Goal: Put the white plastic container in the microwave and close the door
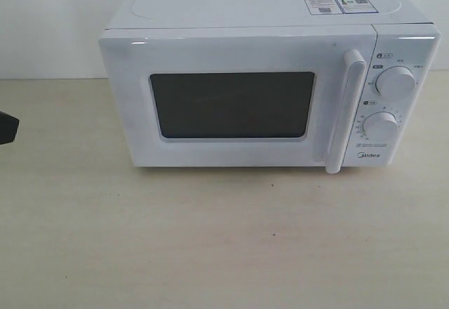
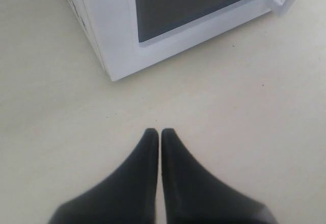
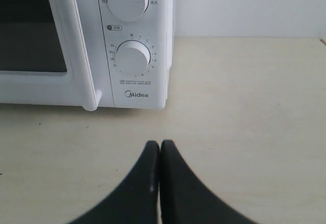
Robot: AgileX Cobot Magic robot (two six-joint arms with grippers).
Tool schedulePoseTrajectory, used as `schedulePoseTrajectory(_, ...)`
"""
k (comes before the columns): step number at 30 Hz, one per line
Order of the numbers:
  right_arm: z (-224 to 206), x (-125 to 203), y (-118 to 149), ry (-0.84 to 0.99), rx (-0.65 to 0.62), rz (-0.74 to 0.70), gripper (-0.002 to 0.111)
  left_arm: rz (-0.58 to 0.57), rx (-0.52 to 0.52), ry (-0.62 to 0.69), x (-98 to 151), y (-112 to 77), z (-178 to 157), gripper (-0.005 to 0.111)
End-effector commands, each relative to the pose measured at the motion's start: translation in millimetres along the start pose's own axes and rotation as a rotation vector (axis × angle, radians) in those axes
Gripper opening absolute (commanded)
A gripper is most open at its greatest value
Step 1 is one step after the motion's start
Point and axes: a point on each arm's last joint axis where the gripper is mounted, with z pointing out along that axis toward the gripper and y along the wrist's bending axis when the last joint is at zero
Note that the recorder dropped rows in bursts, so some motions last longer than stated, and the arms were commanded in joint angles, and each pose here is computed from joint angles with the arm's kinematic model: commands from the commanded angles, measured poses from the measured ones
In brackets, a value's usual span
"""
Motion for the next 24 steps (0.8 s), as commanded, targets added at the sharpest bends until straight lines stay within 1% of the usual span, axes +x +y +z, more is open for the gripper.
schedulePoseTrajectory(1,0,-1,0,-0.006,-0.003,0.001,0.0,0.0,0.0,-0.008,1,-0.6,-1,0.004)
schedulePoseTrajectory(6,0,-1,0,-0.006,-0.003,0.001,0.0,0.0,-0.001,-0.013,1,-0.8,-3,0.004)
schedulePoseTrajectory(9,0,-1,0,-0.006,-0.003,0.001,0.0,0.006,-0.01,-0.08,1,-2.4,-17,0.004)
schedulePoseTrajectory(11,0,-1,0,-0.006,-0.003,0.001,0.0,0.018,-0.022,-0.151,4,-4.4,-36,0.004)
schedulePoseTrajectory(14,0,-1,0,-0.006,-0.003,0.001,0.0,0.034,-0.083,-0.335,17,-6.8,-77,0.004)
schedulePoseTrajectory(16,0,-1,0,-0.006,-0.003,0.001,0.0,0.034,-0.154,-0.514,33,-10.3,-107,0.004)
schedulePoseTrajectory(17,0,-1,0,-0.006,-0.003,0.001,0.0,0.034,-0.189,-0.591,40,-12.0,-118,0.004)
schedulePoseTrajectory(20,0,-1,0,-0.006,-0.003,0.001,0.0,0.051,-0.273,-0.879,64,-21.5,-152,0.004)
schedulePoseTrajectory(22,0,-1,0,-0.006,-0.003,0.001,0.0,0.056,-0.294,-1.028,78,-26.4,-165,0.004)
schedulePoseTrajectory(23,0,-1,0,-0.006,-0.003,0.001,0.0,0.056,-0.298,-1.07,83,-27.5,-168,0.004)
schedulePoseTrajectory(24,0,-1,0,-0.006,-0.003,0.001,0.0,0.054,-0.302,-1.081,83,-26.7,-166,0.004)
